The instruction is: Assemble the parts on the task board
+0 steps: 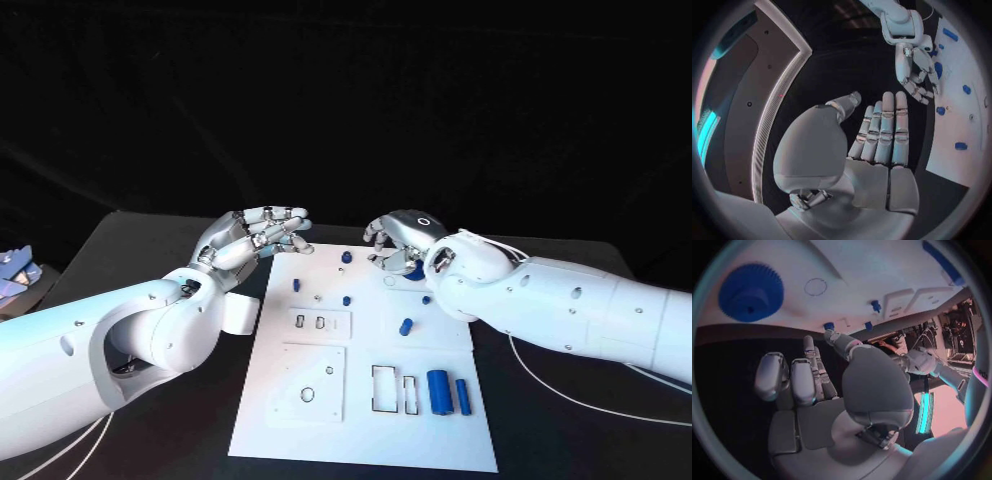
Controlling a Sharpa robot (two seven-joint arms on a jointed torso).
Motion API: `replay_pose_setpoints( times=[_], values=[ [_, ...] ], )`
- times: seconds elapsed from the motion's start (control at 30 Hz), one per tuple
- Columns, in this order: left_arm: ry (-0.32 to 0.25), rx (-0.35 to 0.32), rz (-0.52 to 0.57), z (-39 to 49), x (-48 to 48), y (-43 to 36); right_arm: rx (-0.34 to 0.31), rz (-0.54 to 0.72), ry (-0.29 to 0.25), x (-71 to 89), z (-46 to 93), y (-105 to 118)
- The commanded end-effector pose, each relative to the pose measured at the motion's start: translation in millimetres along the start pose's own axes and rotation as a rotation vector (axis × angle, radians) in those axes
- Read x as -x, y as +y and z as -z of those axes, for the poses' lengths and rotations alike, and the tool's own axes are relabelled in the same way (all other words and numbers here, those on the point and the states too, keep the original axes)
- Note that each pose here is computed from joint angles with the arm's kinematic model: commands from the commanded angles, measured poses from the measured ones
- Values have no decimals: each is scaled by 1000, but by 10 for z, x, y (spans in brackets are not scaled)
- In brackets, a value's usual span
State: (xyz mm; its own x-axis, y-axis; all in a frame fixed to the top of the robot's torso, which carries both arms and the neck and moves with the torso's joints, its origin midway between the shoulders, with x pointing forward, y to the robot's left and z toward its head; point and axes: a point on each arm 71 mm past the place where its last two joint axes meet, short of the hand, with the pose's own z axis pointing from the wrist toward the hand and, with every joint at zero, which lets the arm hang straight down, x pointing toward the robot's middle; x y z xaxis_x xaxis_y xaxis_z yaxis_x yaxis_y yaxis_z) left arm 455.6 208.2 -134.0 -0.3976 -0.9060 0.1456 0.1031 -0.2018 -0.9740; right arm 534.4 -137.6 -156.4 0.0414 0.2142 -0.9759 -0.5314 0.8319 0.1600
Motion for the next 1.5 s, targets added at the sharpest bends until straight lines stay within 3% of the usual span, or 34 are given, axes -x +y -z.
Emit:
replay_pose_setpoints(
  times=[0.03, 0.23, 0.43, 0.6, 1.13, 1.5],
  values=[
    [18, -2, 16, -3, -6, -10, -54, -105, 20, 139, 121, -115],
    [13, 1, 16, -5, 25, -4, -162, -229, 129, 268, 374, -413],
    [13, 3, 16, -7, 38, 1, -225, -259, 168, 295, 467, -618],
    [16, 5, 18, -12, 39, 7, -239, -231, 175, 268, 460, -693],
    [22, 7, 22, -22, 23, 16, -247, -205, 218, -49, 350, -649],
    [23, 8, 22, -26, 23, 20, -280, -207, 194, -116, 313, -646]
  ],
)
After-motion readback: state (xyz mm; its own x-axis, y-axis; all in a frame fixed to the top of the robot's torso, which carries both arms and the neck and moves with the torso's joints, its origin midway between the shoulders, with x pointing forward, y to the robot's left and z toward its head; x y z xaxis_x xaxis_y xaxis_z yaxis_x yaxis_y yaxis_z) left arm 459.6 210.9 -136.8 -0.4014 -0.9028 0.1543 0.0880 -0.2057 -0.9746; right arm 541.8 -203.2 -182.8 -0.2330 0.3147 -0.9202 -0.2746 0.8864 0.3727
